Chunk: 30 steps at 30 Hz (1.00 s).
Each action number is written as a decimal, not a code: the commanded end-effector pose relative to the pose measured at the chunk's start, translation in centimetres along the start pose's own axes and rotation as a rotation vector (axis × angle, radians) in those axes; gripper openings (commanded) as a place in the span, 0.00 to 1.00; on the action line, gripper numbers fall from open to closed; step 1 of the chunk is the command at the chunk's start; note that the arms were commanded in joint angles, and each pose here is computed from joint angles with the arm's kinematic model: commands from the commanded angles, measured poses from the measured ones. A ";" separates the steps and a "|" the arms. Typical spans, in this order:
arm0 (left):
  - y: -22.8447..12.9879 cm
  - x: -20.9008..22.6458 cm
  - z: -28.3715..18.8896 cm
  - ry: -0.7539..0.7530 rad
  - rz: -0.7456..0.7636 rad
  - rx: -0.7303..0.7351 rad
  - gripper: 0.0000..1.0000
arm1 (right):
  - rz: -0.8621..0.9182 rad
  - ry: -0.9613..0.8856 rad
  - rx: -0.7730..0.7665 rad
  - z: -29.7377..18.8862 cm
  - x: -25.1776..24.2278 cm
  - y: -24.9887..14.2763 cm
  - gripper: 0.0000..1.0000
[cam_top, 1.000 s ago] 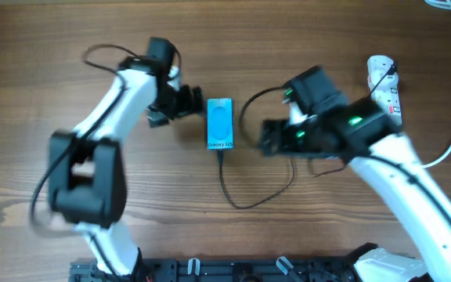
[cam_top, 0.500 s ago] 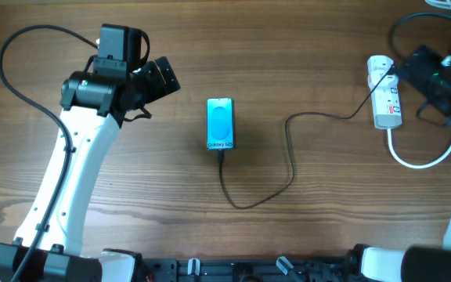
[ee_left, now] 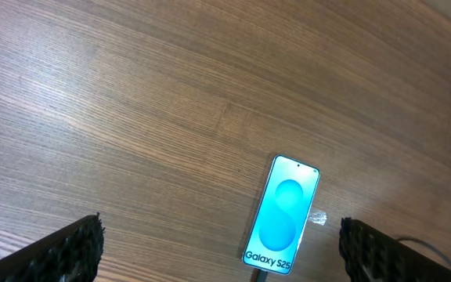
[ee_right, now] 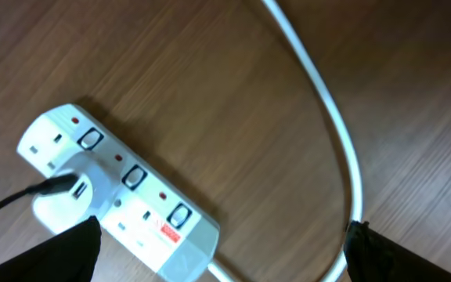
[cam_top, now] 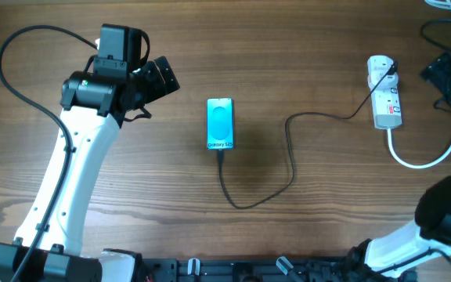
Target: Plug charger to phone and switch on socket
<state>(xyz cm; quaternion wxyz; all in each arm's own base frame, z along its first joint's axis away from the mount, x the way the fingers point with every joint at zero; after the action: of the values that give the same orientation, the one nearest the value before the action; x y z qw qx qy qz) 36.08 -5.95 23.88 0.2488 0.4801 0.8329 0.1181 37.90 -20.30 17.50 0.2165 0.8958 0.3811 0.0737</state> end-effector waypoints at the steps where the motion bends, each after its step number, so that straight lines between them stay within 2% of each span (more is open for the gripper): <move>1: 0.0 0.1 0.2 0.014 -0.008 -0.004 1.00 | -0.057 -0.008 0.005 2.1 0.5 0.4 1.00; 13: 0.0 0.1 0.2 0.014 -0.008 -0.004 1.00 | -0.065 0.014 0.094 7.6 1.7 -1.1 1.00; 17: 0.0 0.1 0.2 0.014 -0.008 -0.003 1.00 | -0.129 0.060 0.125 9.1 2.5 -1.7 1.00; 30: 0.0 0.1 0.2 0.014 -0.008 -0.004 1.00 | -0.136 0.097 0.113 10.5 3.2 -2.0 1.00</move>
<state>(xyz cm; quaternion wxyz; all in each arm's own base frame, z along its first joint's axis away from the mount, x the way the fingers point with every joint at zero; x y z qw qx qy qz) 36.08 -5.95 23.88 0.2488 0.4801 0.8329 0.1181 42.02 -20.62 8.35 0.1638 0.8770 0.4443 0.0810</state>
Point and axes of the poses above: each gripper's point midway between its finger pads, its own z axis out along the fingers, its own x axis along the line the jaws close on, y = z × x, the point moved 3 cm from there along -z, back along the fingers, and after that the axes turned 7 degrees about -z, right-handed, at the moved point
